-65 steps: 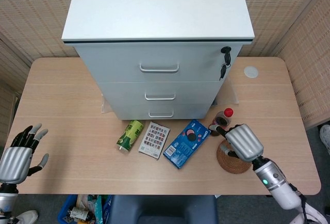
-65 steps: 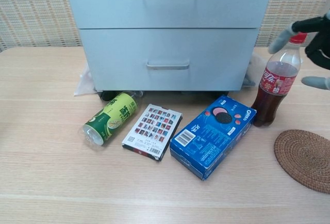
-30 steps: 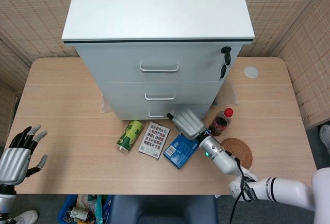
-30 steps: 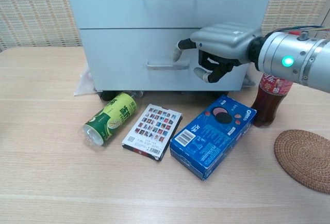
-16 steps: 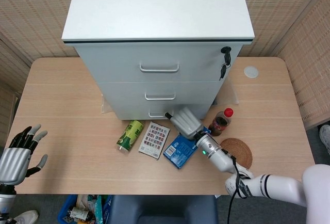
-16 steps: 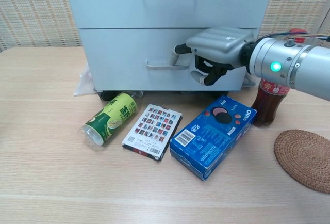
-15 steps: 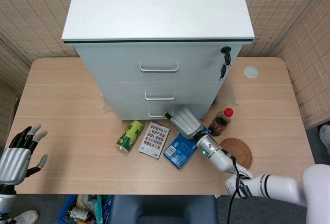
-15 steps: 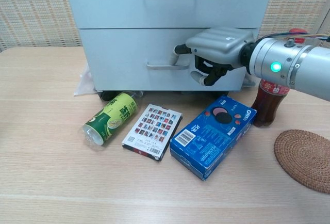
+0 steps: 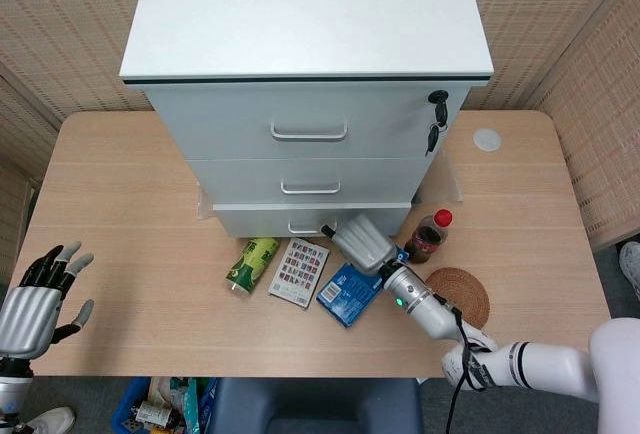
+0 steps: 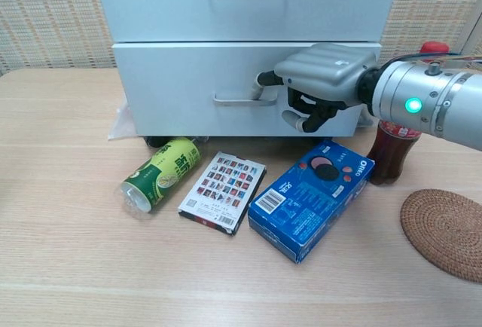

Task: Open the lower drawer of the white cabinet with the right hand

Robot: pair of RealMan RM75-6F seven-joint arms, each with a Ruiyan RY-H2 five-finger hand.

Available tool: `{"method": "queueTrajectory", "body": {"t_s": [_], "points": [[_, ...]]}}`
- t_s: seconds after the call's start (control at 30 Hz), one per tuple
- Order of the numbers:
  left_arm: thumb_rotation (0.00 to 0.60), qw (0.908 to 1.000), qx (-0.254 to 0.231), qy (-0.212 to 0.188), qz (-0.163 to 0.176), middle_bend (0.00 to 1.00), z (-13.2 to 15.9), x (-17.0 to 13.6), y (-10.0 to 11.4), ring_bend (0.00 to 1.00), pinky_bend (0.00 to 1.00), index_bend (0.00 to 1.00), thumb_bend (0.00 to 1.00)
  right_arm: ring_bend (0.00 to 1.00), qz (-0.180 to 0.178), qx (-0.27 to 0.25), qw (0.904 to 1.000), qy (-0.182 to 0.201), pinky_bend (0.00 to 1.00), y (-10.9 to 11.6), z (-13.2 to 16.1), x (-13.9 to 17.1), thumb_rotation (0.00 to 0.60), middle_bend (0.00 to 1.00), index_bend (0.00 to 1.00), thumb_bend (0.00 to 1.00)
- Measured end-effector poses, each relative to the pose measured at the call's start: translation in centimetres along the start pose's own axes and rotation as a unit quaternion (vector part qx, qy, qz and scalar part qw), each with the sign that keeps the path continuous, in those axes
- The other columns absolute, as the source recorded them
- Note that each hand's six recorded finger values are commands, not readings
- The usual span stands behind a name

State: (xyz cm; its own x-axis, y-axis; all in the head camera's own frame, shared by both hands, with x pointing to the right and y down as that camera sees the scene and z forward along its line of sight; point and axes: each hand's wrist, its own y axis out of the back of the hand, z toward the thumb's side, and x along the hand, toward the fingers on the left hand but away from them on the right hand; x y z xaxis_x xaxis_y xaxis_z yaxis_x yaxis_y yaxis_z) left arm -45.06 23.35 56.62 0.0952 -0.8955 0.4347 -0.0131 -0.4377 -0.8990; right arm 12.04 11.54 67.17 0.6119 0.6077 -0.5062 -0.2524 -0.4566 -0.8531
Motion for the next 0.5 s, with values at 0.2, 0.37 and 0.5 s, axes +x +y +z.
{"method": "queueTrajectory", "body": {"t_s": [0.2,0.37,0.5], "points": [[0.6,1.0,0.002,-0.004,-0.004,0.1,0.2,0.0,-0.2,0.07,0.14,0.17,0.36,0.88,0.005,0.004,0.9999,0.016,0.9,-0.2,0.9,1.2,0.6,0.87,0.21,0.51],[0.6,1.0,0.001,-0.004,-0.005,0.1,0.2,-0.1,-0.2,0.07,0.14,0.17,0.36,0.88,0.005,0.009,0.9996,0.026,0.9,-0.1,1.7,2.3,0.6,0.87,0.21,0.51],[0.6,1.0,0.001,-0.003,-0.005,0.1,0.2,-0.1,-0.2,0.07,0.14,0.17,0.36,0.88,0.004,0.011,0.9994,0.033,0.9,0.0,2.2,3.2,0.6,0.87,0.21,0.51]]}}
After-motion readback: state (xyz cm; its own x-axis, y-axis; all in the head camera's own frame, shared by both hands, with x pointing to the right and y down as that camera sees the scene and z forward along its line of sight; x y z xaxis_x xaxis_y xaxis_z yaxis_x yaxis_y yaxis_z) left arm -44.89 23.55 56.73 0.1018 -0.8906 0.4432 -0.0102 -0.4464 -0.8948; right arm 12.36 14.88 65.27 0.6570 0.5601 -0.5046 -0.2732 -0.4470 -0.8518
